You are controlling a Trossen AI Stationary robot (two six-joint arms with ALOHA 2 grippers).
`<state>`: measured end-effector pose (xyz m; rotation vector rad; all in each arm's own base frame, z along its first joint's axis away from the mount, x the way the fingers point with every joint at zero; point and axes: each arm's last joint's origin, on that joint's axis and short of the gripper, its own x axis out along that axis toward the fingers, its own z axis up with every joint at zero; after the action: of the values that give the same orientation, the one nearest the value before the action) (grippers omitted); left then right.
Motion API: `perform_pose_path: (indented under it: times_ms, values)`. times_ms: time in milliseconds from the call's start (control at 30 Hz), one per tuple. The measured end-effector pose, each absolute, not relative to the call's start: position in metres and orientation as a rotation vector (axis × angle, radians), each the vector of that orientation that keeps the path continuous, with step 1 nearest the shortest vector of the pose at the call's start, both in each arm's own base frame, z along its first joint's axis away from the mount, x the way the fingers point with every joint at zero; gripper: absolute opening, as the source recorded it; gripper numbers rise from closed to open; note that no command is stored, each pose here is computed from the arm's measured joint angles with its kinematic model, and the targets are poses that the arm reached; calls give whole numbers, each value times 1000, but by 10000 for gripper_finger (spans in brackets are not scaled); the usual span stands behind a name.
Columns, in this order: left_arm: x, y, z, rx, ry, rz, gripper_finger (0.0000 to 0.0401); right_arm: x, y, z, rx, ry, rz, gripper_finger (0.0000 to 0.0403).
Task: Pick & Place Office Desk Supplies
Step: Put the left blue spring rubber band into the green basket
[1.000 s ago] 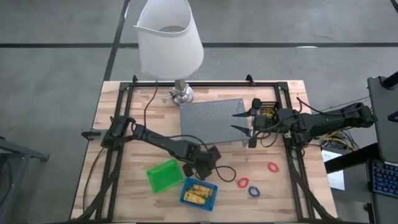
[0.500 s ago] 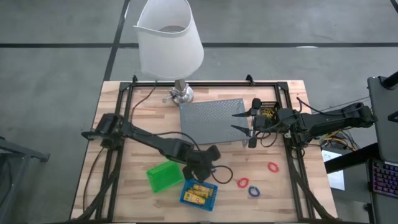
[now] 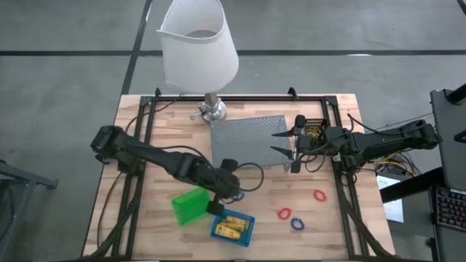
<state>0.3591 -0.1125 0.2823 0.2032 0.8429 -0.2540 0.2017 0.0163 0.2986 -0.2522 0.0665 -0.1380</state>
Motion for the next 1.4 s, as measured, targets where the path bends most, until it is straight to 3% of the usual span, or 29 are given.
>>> perform_pose_path:
  times_ms: [467,900,1400]
  values:
    - [308,-127,271,-216,1257,150,2,202,16,299,-252,67,-138,185]
    - [286,-141,257,-480,1338,458,2,202,16,299,-252,66,-138,185]
    - [270,-137,194,-600,1457,482,3,202,16,299,-252,67,-138,185]
